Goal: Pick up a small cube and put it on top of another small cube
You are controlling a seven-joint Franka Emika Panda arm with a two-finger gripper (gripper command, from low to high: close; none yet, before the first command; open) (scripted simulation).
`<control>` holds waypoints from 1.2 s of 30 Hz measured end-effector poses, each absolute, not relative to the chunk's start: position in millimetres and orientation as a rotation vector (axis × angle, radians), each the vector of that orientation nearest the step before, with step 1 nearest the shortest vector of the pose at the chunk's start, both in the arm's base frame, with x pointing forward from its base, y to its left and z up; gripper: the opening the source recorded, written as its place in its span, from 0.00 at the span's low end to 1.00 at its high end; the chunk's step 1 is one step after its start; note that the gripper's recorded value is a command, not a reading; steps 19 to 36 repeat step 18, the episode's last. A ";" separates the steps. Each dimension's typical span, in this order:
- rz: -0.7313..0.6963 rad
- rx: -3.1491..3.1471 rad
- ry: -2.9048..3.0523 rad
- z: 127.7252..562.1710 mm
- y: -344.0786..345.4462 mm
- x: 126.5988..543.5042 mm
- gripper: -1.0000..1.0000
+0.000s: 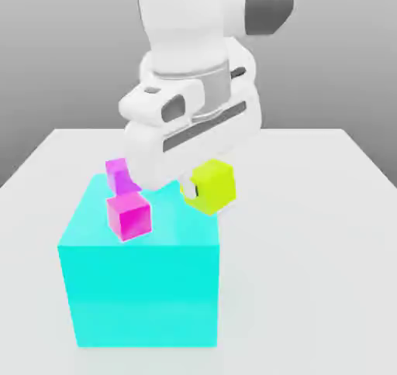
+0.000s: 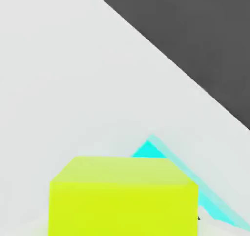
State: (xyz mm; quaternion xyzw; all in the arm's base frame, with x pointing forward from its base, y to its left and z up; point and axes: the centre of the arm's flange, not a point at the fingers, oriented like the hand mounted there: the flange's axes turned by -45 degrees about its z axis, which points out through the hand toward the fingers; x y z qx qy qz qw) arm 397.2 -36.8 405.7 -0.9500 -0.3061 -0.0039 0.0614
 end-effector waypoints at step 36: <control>-0.001 -3.130 -0.189 387.4 -125.2 287.1 1.00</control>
